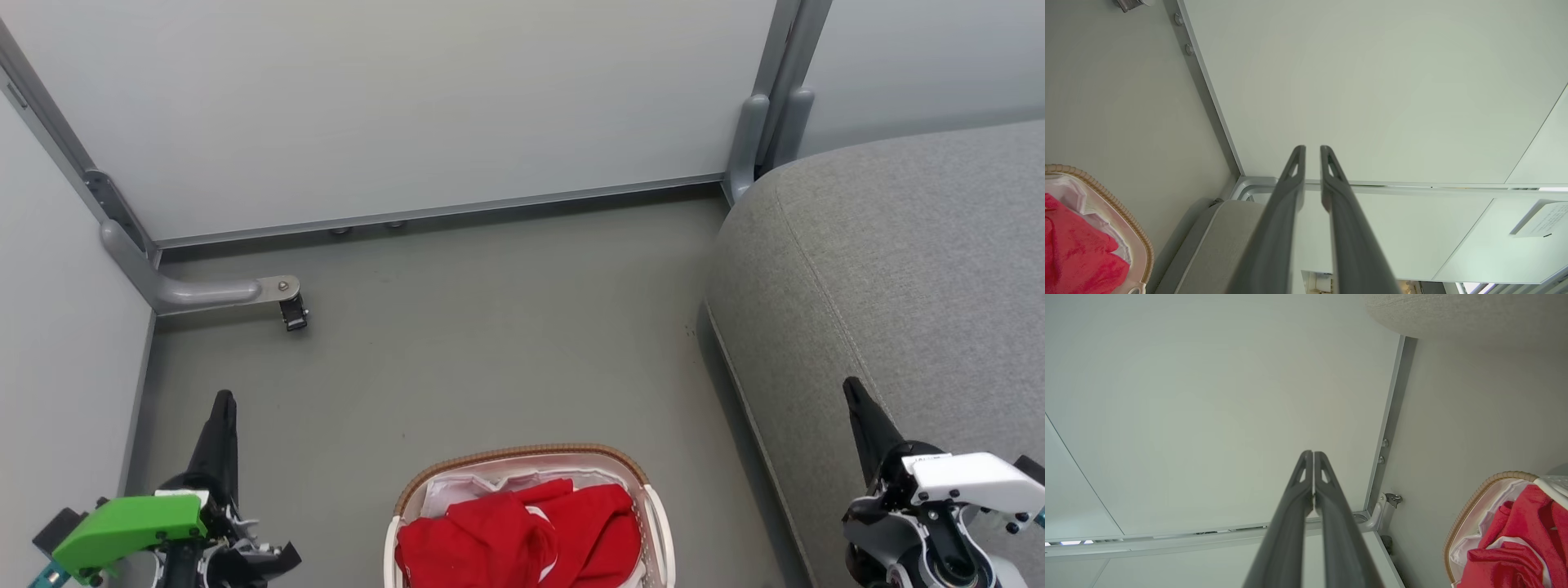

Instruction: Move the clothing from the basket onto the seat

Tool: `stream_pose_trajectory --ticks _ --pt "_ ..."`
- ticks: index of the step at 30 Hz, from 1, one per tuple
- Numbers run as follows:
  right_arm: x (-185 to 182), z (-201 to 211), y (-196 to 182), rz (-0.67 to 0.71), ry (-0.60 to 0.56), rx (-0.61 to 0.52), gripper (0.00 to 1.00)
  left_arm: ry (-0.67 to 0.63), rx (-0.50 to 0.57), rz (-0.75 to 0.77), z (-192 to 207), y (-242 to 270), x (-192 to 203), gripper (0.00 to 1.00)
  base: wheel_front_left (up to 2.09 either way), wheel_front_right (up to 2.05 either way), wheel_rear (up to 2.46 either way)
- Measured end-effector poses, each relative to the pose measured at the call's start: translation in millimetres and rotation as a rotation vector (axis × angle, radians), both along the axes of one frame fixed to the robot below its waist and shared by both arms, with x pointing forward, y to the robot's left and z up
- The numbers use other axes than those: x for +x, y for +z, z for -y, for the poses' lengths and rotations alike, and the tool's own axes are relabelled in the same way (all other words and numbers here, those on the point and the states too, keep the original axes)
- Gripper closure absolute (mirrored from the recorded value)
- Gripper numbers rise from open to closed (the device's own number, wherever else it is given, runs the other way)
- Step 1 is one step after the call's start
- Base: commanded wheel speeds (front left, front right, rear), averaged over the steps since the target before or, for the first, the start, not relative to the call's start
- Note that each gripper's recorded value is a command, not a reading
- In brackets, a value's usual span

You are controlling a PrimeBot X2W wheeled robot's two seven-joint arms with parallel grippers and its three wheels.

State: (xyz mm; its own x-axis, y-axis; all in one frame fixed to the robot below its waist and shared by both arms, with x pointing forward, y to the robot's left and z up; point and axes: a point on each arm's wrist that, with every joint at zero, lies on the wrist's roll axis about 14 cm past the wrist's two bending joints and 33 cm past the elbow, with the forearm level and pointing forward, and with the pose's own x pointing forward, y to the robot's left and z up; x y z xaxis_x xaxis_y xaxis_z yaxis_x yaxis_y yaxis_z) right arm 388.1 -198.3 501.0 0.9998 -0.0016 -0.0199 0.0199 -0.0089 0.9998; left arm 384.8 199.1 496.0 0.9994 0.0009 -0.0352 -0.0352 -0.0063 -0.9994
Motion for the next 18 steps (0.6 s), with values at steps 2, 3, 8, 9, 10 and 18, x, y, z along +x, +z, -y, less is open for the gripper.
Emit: stream_pose_trajectory --ticks 2,3,8,9,10,18 --pt "-3.1 -1.8 -7.7 -0.023 0.001 0.006 0.0 0.001 -0.005 -0.028 0.7 -9.4 -4.3 0.0 0.0 0.0 0.0" --pt "-4.0 -2.0 -9.3 -0.027 0.001 0.005 0.0 0.002 -0.006 -0.034 0.7 -11.5 -5.4 0.0 0.0 0.0 0.0" --pt "-3.7 -2.2 -9.9 -0.032 0.002 -0.058 0.0 0.01 0.043 -0.044 -0.5 -13.6 -5.3 0.0 0.0 0.0 0.0" --pt "-3.6 -2.3 -10.1 -0.034 0.004 -0.077 0.0 0.009 0.061 -0.049 -0.6 -14.8 -5.5 0.0 0.0 0.0 0.0" --pt "-3.5 -1.4 -10.3 -0.035 0.002 -0.097 0.0 0.009 0.083 -0.054 -1.7 -16.0 -5.6 0.0 0.0 0.0 0.0" --pt "1.2 -3.1 -5.6 -0.027 0.011 -0.279 0.0 0.014 0.275 -0.074 -7.9 -19.4 -5.3 0.0 0.0 0.0 0.0"
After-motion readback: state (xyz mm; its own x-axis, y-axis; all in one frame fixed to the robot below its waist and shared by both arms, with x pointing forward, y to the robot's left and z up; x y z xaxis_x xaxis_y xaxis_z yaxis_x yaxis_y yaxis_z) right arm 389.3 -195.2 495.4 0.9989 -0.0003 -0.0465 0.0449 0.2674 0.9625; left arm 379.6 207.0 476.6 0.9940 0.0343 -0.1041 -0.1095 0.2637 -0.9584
